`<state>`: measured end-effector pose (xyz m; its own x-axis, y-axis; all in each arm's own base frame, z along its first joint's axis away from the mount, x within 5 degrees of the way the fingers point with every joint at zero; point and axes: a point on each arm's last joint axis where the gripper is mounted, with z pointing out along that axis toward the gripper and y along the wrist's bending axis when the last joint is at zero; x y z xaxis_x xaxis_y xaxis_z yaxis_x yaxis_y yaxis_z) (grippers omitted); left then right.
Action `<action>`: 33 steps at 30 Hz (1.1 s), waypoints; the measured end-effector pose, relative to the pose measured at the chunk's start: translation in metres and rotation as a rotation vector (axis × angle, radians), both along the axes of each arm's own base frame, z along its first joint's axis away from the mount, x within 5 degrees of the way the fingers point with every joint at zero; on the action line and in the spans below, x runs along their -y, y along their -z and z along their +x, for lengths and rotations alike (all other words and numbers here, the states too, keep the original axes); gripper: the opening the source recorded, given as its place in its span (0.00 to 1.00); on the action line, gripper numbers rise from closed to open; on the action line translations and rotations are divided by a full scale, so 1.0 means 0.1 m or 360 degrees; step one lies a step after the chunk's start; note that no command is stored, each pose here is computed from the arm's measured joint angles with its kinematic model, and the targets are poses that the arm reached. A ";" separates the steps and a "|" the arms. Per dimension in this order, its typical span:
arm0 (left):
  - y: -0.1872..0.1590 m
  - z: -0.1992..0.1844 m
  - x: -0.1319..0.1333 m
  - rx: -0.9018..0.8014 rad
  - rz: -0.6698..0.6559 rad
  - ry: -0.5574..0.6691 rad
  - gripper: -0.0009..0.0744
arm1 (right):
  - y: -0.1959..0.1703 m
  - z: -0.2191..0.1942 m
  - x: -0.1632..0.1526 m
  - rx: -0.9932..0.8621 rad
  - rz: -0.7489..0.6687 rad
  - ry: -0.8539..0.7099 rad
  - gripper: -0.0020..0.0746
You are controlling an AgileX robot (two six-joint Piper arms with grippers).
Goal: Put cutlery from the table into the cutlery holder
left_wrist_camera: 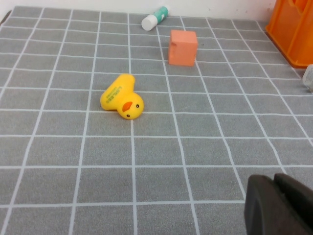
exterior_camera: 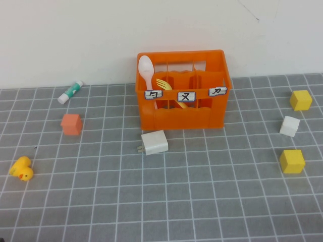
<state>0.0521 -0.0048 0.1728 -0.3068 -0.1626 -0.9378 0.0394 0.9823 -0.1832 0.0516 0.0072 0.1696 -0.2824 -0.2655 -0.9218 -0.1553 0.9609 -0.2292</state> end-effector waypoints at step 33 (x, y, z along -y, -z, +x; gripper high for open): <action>0.00 0.00 0.00 0.0000 0.0004 0.0001 0.01 | 0.00 0.00 0.10 -0.0029 0.0218 0.0259 0.02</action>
